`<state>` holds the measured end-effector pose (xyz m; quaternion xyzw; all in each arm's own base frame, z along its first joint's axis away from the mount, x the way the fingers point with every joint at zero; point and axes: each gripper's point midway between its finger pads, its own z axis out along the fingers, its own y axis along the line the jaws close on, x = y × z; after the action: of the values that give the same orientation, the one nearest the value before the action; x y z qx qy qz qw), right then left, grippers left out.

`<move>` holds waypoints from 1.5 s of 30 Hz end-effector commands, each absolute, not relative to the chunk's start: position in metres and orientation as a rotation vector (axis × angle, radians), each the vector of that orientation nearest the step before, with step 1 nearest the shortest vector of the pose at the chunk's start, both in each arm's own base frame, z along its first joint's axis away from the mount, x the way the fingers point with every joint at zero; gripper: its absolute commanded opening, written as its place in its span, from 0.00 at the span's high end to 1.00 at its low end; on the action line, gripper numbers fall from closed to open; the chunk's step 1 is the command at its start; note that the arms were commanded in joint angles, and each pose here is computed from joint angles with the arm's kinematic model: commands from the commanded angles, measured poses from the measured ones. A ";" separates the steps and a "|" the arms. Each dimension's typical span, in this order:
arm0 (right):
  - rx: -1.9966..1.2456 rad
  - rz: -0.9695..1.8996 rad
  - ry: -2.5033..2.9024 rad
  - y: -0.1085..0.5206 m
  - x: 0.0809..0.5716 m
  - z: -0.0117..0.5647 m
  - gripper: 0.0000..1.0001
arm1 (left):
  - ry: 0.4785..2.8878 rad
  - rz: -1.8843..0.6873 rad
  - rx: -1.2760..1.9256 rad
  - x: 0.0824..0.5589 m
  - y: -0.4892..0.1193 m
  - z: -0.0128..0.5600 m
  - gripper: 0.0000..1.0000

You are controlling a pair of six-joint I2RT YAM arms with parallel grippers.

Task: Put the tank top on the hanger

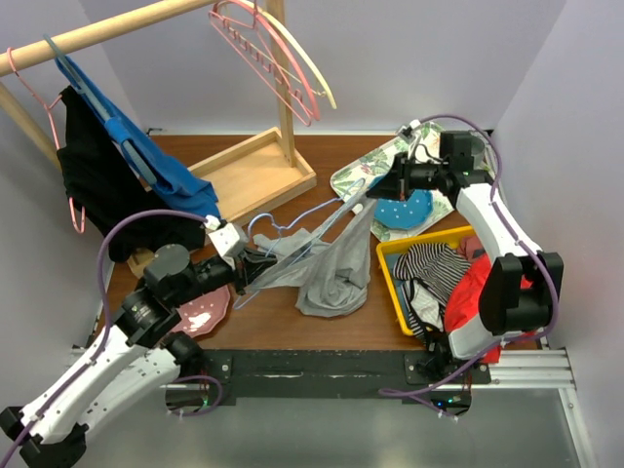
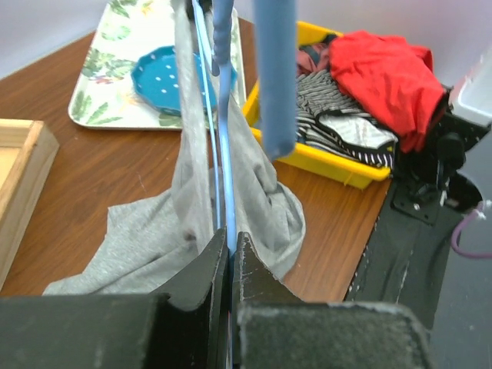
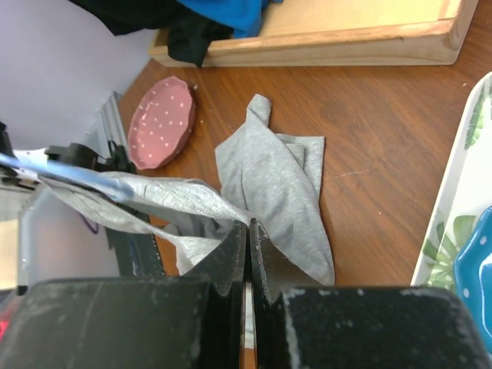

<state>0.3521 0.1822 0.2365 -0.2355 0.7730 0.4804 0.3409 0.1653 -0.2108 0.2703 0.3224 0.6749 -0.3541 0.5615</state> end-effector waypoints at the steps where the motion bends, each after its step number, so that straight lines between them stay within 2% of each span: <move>1: -0.614 1.289 1.907 0.174 0.361 0.279 1.00 | 1.547 -0.831 0.905 0.159 -0.218 0.279 1.00; 13: -0.586 1.282 1.858 0.156 0.367 0.299 1.00 | 1.729 -0.659 0.945 0.189 -0.213 0.253 1.00; 17: -0.638 1.367 1.840 0.166 0.350 0.301 1.00 | 1.698 -0.711 0.966 0.192 -0.226 0.259 1.00; 22: -0.880 1.410 1.826 0.211 0.306 0.290 1.00 | 1.650 -0.739 0.947 0.208 -0.243 0.273 1.00; 26: -0.988 1.301 1.869 0.219 0.286 0.283 0.89 | 1.587 -0.734 0.917 0.218 -0.249 0.291 1.00; 29: -0.963 1.073 1.936 0.201 0.301 0.283 0.62 | 1.539 -0.736 0.919 0.219 -0.250 0.305 1.00; 30: -0.970 1.006 1.919 0.195 0.306 0.291 0.46 | 1.527 -0.736 0.924 0.217 -0.250 0.310 1.00; 34: -0.949 0.751 1.847 0.155 0.321 0.328 0.27 | 1.509 -0.728 0.990 0.208 -0.247 0.314 1.00; 37: -1.157 0.616 1.710 0.147 0.308 0.344 0.15 | 1.502 -0.760 1.064 0.197 -0.249 0.317 1.00; 38: -1.230 0.645 1.685 0.149 0.290 0.345 0.13 | 1.502 -0.774 1.082 0.194 -0.250 0.318 1.00; 42: -1.645 0.547 1.492 0.150 0.256 0.317 0.10 | 1.500 -0.820 1.155 0.184 -0.255 0.329 1.00; 45: -1.767 0.568 1.487 0.154 0.242 0.292 0.11 | 1.476 -0.836 1.189 0.180 -0.257 0.341 1.00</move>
<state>0.2720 0.1587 0.3407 -0.5879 0.6253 0.2314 0.4580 0.1905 -0.2528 0.3100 0.4610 0.6521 -0.3307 0.5028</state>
